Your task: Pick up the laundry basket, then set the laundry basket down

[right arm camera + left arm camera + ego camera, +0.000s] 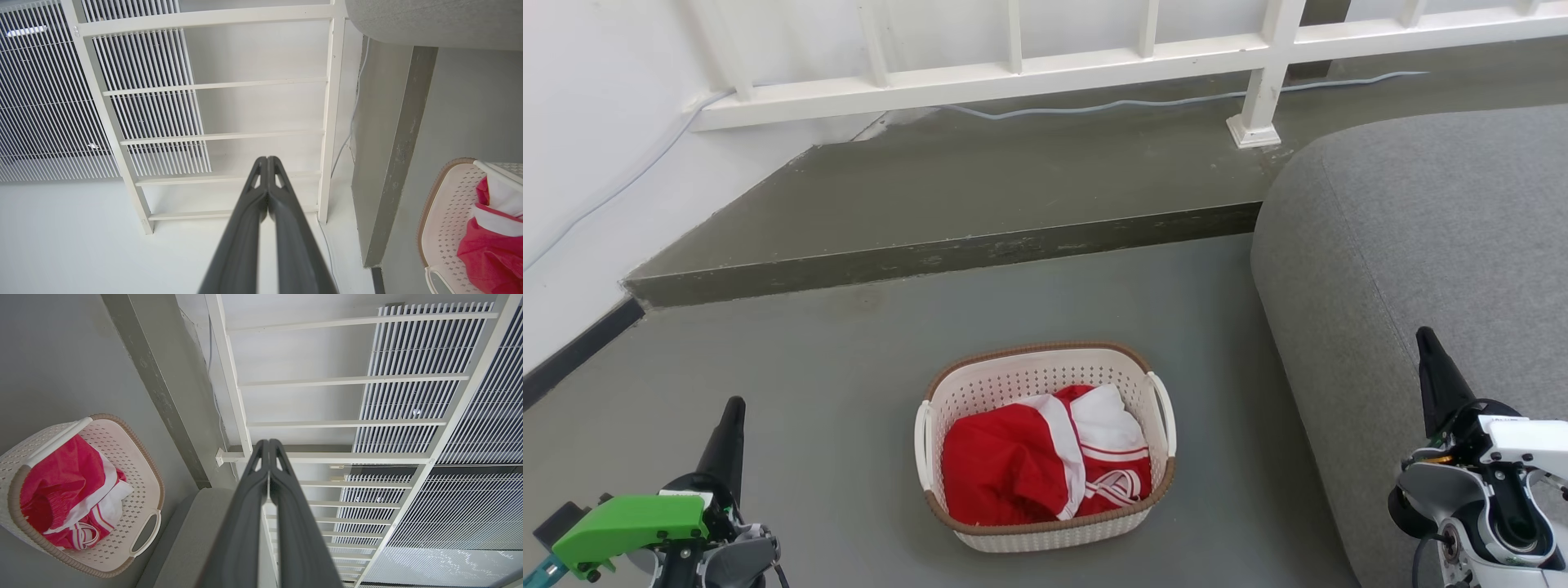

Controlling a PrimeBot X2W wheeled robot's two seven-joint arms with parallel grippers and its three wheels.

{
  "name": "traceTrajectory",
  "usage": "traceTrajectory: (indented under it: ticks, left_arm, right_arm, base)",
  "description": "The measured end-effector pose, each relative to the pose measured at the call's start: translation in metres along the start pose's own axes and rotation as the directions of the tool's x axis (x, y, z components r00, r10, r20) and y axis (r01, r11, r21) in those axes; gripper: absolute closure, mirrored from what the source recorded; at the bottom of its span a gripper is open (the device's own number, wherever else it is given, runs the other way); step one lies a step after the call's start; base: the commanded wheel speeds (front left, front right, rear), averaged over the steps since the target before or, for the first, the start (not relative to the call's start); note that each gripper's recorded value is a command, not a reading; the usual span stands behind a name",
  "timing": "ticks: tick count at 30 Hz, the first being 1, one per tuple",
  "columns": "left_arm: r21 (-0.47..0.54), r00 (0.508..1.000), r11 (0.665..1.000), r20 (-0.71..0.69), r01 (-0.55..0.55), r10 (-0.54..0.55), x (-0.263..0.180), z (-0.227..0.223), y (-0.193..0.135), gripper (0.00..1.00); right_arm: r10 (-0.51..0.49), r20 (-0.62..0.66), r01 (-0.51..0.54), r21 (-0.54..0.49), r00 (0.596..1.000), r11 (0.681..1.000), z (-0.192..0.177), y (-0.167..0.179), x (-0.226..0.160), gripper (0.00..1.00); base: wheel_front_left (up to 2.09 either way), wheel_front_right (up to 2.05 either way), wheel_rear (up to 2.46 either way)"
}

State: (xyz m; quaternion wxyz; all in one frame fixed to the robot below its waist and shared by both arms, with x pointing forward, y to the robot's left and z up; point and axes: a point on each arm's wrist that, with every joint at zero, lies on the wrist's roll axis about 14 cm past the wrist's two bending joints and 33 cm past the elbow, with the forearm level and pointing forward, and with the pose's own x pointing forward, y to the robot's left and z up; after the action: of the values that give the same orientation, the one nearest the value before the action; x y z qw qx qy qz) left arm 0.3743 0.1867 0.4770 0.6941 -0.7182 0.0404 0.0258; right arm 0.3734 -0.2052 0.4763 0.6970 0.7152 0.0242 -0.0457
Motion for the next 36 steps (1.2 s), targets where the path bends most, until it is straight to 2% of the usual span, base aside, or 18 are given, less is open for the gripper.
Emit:
traceTrajectory:
  ticks: [36]
  left_arm:
    - [-0.001, 1.0, 1.0, 0.003, 0.001, -0.001, 0.0, 0.0009, -0.0001, 1.0]
  right_arm:
    - [0.0, 0.002, 0.0, 0.0, 1.0, 1.0, 0.0003, -0.0001, 0.0, 1.0]
  base:
    - [0.0, 0.0, 0.0]
